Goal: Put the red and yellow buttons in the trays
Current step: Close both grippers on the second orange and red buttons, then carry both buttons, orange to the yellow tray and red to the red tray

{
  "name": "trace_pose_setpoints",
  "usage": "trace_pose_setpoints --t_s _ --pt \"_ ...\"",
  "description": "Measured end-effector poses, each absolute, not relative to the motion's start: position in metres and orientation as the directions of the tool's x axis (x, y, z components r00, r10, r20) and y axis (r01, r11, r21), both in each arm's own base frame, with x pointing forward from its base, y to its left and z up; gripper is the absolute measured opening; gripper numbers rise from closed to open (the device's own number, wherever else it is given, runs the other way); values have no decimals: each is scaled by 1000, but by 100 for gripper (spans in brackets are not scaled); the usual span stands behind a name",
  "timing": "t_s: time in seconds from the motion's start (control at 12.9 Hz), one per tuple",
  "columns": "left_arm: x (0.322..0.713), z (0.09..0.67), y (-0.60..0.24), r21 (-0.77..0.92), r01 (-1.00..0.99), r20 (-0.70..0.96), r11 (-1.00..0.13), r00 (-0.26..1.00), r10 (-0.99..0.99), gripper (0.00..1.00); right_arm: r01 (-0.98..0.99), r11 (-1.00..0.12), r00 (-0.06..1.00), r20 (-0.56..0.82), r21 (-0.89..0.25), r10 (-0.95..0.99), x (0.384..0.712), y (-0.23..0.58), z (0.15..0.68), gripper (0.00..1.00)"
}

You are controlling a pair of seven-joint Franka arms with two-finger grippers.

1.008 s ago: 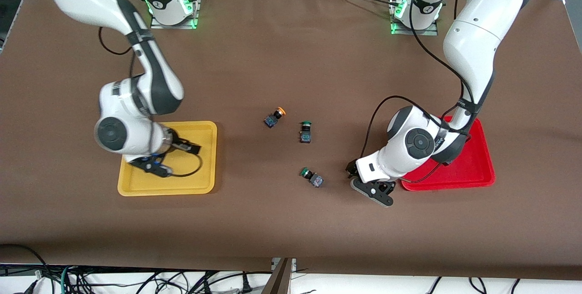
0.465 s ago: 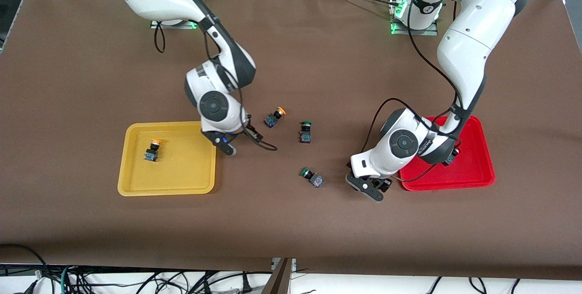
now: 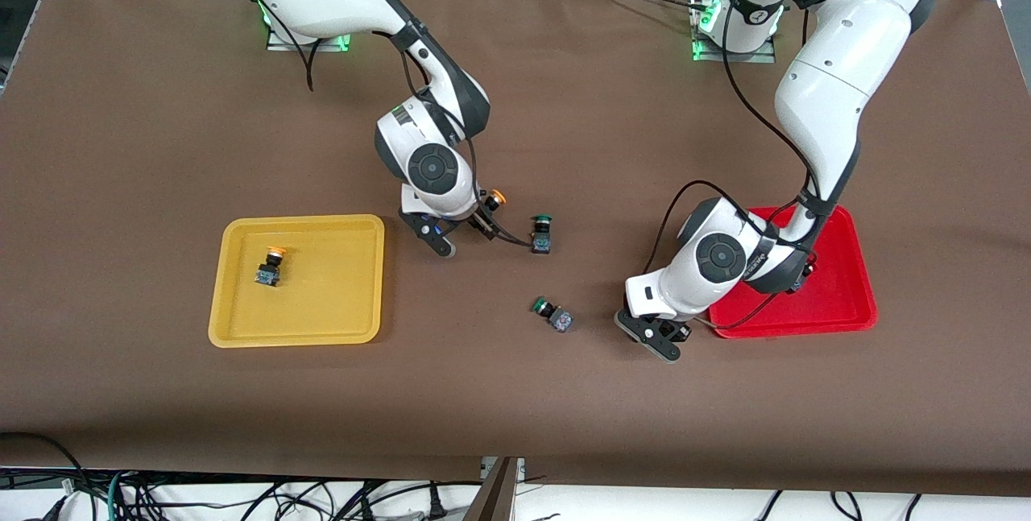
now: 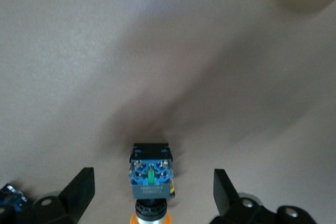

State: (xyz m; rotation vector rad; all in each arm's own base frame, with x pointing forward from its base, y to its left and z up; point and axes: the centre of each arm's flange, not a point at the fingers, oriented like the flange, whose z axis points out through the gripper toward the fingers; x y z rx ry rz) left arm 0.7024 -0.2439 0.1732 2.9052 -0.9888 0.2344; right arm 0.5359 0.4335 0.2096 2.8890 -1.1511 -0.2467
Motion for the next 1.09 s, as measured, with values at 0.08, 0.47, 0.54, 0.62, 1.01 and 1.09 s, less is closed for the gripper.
trace_pose_setpoints --t_s 0.08,0.47,0.54,0.62,1.01,1.09 --pt "703 174 -243 10 -612 167 -791 781 -602 41 -683 -726 714 -138 79 -686 533 437 207 100" --pt "709 210 -237 -16 -606 119 -795 788 -604 41 -682 -726 714 -137 83 -687 520 451 191 100" --pt "709 229 -232 -30 -604 85 -797 792 -604 41 -682 -726 714 -137 84 -687 519 452 188 100" --pt "708 248 -225 -44 -600 44 -799 797 -602 41 -683 -726 714 -136 80 -686 519 453 186 99" --pt "706 307 -167 -69 -679 -104 -731 733 -672 41 -685 -726 715 -134 63 -686 519 454 180 63" --pt "705 309 -147 -55 -693 -146 -719 718 -681 41 -686 -725 715 -132 61 -687 519 454 179 52"
